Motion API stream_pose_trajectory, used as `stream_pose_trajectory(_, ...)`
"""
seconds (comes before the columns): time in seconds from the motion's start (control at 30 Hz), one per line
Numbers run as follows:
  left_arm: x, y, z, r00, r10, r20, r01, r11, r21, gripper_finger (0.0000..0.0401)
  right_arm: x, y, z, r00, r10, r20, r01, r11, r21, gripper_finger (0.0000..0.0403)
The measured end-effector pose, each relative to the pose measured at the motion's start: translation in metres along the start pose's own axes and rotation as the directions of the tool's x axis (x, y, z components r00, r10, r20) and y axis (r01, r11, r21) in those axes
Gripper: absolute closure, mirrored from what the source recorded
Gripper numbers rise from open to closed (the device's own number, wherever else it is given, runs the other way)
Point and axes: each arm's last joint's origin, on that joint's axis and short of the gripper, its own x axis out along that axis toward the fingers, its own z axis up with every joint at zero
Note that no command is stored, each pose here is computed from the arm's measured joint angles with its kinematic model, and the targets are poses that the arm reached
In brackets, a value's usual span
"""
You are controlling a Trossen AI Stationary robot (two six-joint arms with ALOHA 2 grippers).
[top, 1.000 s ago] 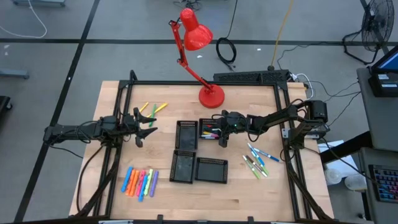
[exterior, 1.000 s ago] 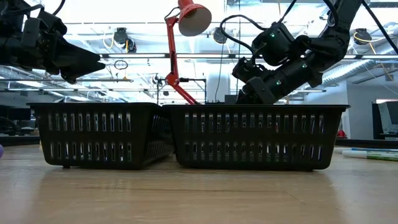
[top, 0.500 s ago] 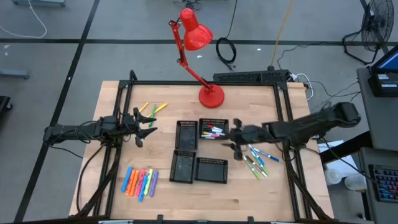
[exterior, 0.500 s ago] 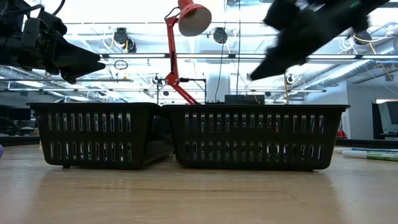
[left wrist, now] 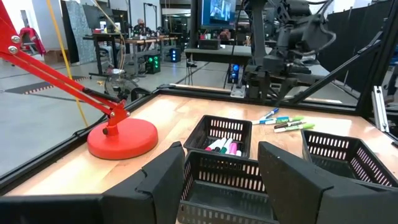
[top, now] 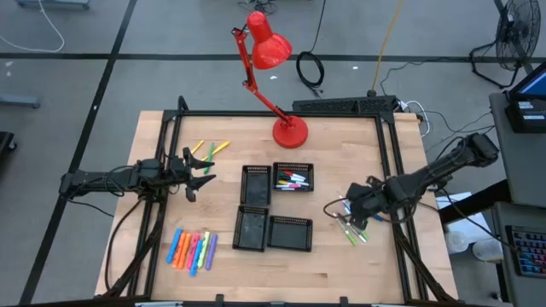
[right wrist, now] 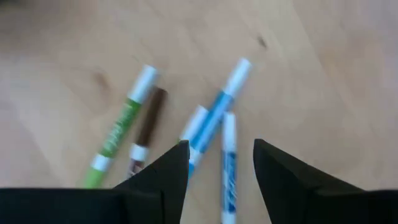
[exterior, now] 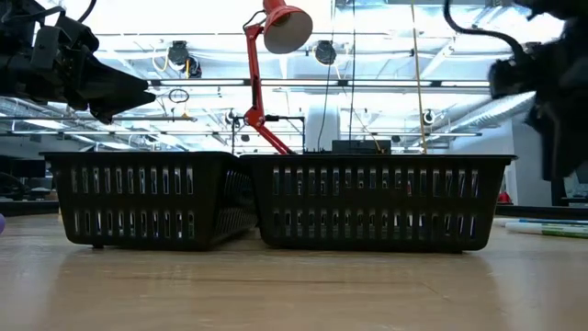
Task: Pick & Place Markers
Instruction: Put the blue marker pen into the bottom right black bin
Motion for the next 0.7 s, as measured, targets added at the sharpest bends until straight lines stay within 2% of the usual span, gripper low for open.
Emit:
stream_pose_trajectory(0.1, 0.0, 0.0, 0.0, 1.0, 0.0, 0.0, 0.0, 1.0, 0.0, 0.0192, 0.003, -0.002, -0.009, 0.999, -0.034, -0.032, 0.035, 0.999, 0.038, 0.0242)
stream_pose_trajectory(0.33, 0.0, 0.0, 0.0, 1.0, 0.0, 0.0, 0.0, 1.0, 0.0, 0.0192, 0.027, -0.012, -0.032, 0.982, -0.025, -0.185, 0.043, 0.994, 0.098, 0.0243)
stream_pose_trajectory(0.5, 0.0, 0.0, 0.0, 1.0, 0.0, 0.0, 0.0, 1.0, 0.0, 0.0192, 0.045, -0.017, -0.042, 0.982, 0.009, -0.19, 0.014, 0.992, 0.123, 0.0243)
stream_pose_trajectory(0.7, 0.0, 0.0, 0.0, 1.0, 0.0, 0.0, 0.0, 1.0, 0.0, 0.0192, 0.056, -0.028, -0.051, 0.976, -0.042, -0.216, 0.084, 0.978, 0.191, 0.0245)
